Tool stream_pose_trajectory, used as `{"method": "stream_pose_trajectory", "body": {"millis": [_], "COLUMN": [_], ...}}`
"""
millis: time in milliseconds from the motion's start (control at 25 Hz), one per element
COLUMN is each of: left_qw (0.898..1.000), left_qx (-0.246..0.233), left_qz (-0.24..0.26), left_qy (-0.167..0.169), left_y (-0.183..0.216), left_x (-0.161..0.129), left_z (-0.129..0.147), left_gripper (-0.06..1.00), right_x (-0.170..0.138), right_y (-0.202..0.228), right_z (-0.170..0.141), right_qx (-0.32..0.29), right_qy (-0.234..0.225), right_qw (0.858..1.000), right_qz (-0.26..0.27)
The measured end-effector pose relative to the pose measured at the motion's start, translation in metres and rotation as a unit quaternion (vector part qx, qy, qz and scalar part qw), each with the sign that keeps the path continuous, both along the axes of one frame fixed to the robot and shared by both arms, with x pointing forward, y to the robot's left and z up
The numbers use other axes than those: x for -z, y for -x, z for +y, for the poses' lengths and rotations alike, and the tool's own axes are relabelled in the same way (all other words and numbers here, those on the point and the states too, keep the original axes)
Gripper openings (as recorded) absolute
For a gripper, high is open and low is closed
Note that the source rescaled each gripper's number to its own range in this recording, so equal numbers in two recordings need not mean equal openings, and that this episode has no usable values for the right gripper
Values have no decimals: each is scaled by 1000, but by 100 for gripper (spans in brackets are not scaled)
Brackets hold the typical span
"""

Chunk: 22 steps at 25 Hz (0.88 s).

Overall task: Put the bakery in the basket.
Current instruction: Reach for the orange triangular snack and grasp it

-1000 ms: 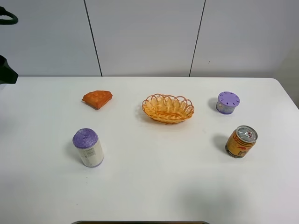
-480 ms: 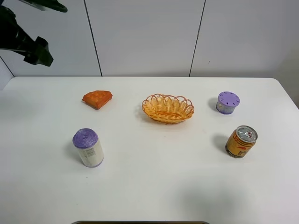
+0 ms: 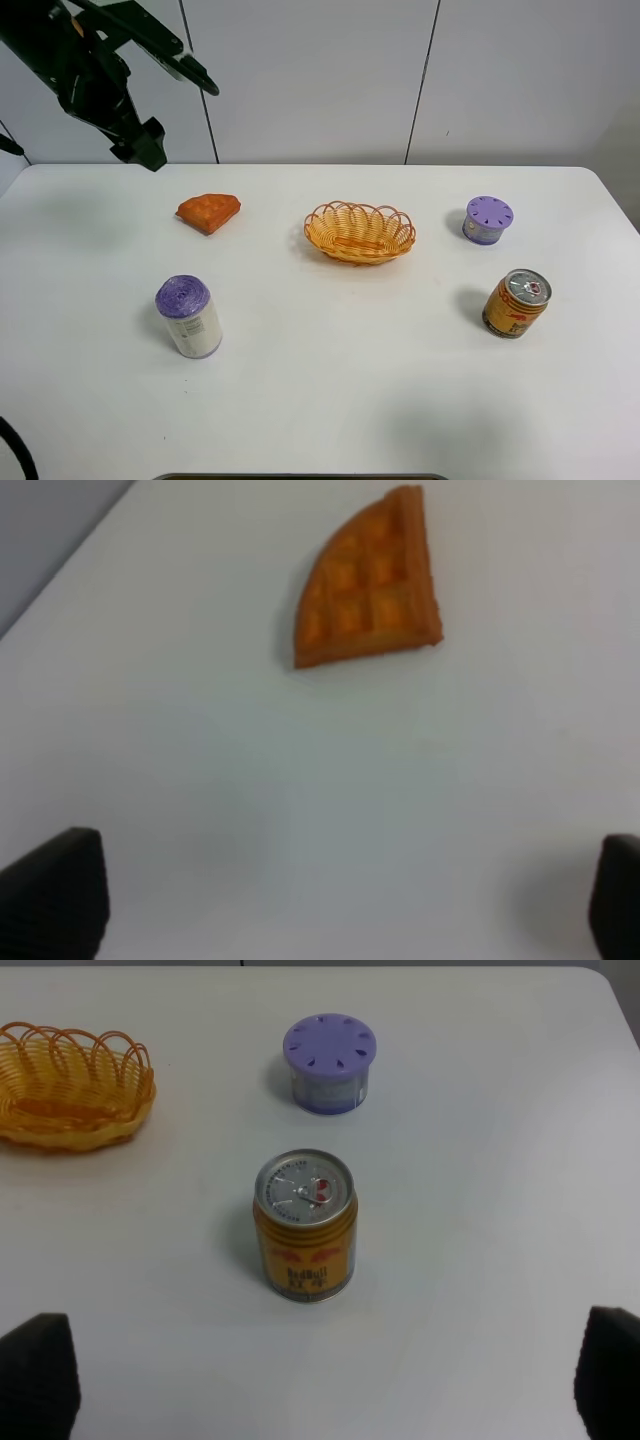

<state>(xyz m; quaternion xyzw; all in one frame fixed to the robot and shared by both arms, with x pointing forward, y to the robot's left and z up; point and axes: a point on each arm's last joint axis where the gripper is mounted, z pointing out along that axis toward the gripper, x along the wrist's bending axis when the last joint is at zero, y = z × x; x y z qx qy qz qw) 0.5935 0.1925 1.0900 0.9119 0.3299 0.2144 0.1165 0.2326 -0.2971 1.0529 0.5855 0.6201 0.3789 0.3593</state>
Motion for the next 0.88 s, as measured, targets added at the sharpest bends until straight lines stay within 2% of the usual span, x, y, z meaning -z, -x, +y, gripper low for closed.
{"method": "stream_pose_trajectory", "body": {"millis": [240, 520, 880], "left_qw": [999, 999, 999], "left_qx": [30, 27, 32], "left_qz": [-10, -6, 26], "left_qy": [-12, 15, 14], "left_y": [-25, -63, -97], "left_x": [14, 19, 58], "left_z": [-8, -25, -33], "left_gripper": [94, 94, 92], "right_x": [0, 0, 0], "right_y": [0, 0, 0], "right_z": [0, 0, 0], "right_qx": [0, 0, 0], "right_qy": [0, 0, 0], "right_qw": [1000, 1000, 1000], "right_qz": [0, 0, 0]}}
